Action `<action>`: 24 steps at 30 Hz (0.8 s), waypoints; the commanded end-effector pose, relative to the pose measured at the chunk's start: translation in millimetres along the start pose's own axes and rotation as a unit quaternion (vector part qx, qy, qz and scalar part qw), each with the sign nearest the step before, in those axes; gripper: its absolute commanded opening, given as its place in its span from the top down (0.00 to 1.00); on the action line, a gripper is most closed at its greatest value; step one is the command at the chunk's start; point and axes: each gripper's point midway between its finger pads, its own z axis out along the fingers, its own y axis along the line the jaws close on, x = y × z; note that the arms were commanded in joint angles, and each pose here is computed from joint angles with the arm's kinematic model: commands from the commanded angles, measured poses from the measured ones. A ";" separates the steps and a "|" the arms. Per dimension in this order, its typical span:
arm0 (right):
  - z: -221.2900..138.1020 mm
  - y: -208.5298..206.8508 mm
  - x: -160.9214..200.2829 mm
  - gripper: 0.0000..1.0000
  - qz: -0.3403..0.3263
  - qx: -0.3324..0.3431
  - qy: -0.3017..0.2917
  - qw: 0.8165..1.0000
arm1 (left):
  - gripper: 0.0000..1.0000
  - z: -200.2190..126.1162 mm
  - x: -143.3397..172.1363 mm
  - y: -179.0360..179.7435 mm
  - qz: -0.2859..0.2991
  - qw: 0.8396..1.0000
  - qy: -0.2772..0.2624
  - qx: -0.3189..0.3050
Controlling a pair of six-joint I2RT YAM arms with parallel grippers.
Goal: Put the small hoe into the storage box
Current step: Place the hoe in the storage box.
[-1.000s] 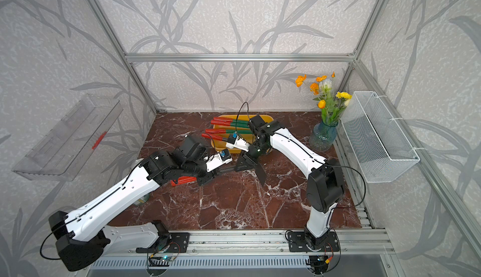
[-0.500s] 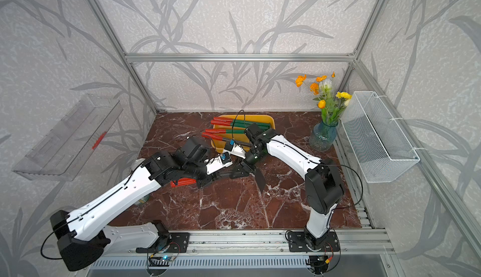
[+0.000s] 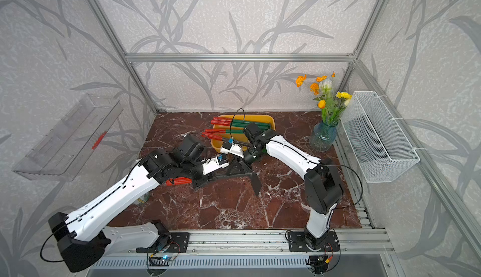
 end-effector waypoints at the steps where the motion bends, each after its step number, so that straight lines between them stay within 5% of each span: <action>1: 18.1 13.2 17.0 0.73 0.054 -0.047 0.014 0.997 | 1.00 -44.1 -61.6 29.2 0.010 0.988 -0.137 -0.069; 7: 28.7 8.7 27.3 0.59 0.058 -0.055 0.025 0.996 | 1.00 -53.7 -73.0 29.3 0.023 0.987 -0.146 -0.060; 14: 38.1 8.5 32.4 0.57 0.049 -0.082 0.021 0.995 | 1.00 -65.4 -81.2 27.5 0.037 0.986 -0.153 -0.050; 17: 41.3 8.4 35.0 0.61 0.056 -0.093 0.023 0.994 | 1.00 -71.6 -83.8 28.3 0.040 0.986 -0.154 -0.051; 24: 35.5 14.1 26.3 0.90 0.043 -0.091 0.017 0.995 | 1.00 -70.0 -82.5 34.0 0.036 0.986 -0.155 -0.058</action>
